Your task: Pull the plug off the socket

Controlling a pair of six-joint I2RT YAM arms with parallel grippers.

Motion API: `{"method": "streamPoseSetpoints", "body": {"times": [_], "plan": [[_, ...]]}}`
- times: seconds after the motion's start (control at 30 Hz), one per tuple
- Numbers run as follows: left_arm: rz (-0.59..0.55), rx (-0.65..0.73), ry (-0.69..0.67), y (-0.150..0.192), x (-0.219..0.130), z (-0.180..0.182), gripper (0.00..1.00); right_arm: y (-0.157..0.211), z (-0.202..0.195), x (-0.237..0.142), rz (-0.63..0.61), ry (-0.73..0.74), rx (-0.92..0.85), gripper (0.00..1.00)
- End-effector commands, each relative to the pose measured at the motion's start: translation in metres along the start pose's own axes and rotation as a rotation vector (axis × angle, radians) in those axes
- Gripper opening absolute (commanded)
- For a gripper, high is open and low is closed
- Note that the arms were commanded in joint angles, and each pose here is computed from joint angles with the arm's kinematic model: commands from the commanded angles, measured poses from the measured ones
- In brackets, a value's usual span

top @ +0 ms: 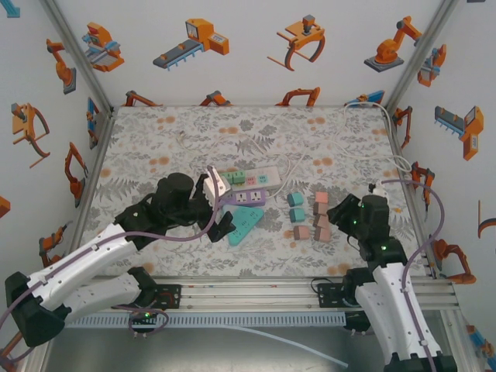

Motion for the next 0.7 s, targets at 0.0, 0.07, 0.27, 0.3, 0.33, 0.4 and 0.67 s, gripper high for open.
{"method": "streamPoseSetpoints", "body": {"times": [0.0, 0.07, 0.27, 0.3, 0.33, 0.4, 0.67], "plan": [[-0.065, -0.022, -0.119, -0.011, -0.008, 0.018, 0.97, -0.043, 0.032, -0.009, -0.095, -0.107, -0.246, 0.48], [-0.075, -0.048, -0.164, -0.012, -0.01, 0.026, 0.97, -0.059, 0.051, -0.01, -0.128, -0.166, -0.349, 0.48], [-0.116, -0.315, -0.27, -0.015, -0.017, 0.071, 0.97, -0.087, 0.124, -0.009, -0.191, -0.371, -0.765, 0.47], [-0.127, -0.368, -0.291, -0.014, -0.019, 0.079, 0.96, -0.089, 0.138, -0.009, -0.207, -0.405, -0.833, 0.47], [-0.132, -0.406, -0.319, -0.013, -0.021, 0.088, 0.95, -0.09, 0.149, -0.007, -0.214, -0.425, -0.878, 0.47], [-0.144, -0.497, -0.383, -0.009, -0.025, 0.107, 0.92, -0.095, 0.174, -0.002, -0.224, -0.462, -0.953, 0.47], [-0.116, -0.701, -0.498, 0.013, -0.03, 0.16, 0.91, -0.081, 0.259, 0.037, -0.172, -0.631, -1.229, 0.47]]}}
Point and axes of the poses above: each hand's point on the last joint's axis, 136 mm out from that joint toward the fingers, its own x axis out along the fingers, its own z axis along the line the jaws close on, y = z × x, the point moved 2 cm from there along -x, back along the fingers, and after that the axes turned 10 degrees about -x, right-handed, at the moved point
